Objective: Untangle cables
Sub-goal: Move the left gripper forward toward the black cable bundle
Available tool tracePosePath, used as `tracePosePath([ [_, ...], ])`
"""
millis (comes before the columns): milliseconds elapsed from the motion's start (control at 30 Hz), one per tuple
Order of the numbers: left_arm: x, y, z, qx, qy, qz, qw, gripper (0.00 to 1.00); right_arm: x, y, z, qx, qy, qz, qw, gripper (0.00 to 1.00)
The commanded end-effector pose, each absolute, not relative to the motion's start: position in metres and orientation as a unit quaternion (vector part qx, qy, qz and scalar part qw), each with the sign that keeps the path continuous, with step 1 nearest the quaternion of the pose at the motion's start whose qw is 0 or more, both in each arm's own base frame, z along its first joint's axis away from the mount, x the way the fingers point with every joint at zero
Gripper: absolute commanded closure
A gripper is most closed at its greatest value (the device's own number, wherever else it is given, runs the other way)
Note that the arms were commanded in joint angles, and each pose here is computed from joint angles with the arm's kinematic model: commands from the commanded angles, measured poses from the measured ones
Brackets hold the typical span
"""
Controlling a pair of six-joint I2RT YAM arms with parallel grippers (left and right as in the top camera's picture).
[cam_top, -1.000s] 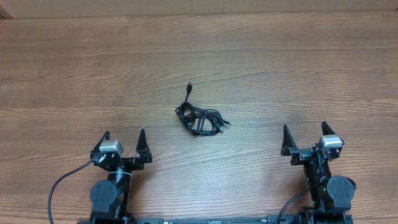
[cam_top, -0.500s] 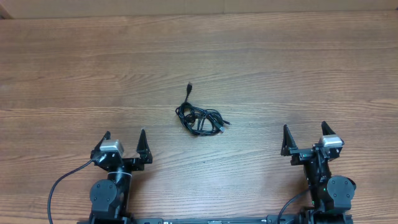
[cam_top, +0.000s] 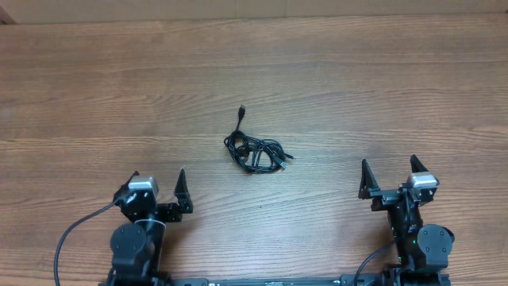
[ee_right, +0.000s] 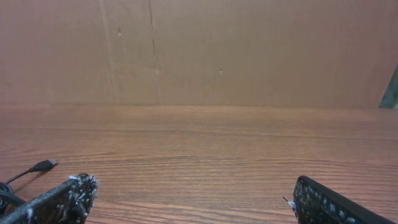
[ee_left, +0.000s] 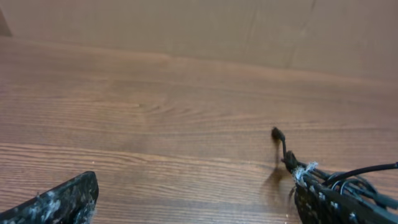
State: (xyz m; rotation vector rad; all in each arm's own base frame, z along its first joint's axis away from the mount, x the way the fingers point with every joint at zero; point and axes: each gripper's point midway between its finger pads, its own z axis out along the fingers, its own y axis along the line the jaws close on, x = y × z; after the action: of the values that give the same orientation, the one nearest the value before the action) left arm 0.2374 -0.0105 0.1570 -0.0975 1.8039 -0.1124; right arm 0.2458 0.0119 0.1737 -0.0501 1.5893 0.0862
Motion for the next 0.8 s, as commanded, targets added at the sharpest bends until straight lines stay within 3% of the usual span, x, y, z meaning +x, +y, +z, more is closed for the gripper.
tracePosePath([
  [0,0.242,-0.011,0.166,-0.024,0.796,-0.034,0.604,0.0,0.246,0.011,0.172,-0.022,0.712,0.037,0.7,0.0],
  [767,0.294,-0.017,0.107,-0.014,0.946,-0.007,0.325,0.0,0.246,0.011,0.172,-0.022,0.712,0.037,0.7,0.0],
])
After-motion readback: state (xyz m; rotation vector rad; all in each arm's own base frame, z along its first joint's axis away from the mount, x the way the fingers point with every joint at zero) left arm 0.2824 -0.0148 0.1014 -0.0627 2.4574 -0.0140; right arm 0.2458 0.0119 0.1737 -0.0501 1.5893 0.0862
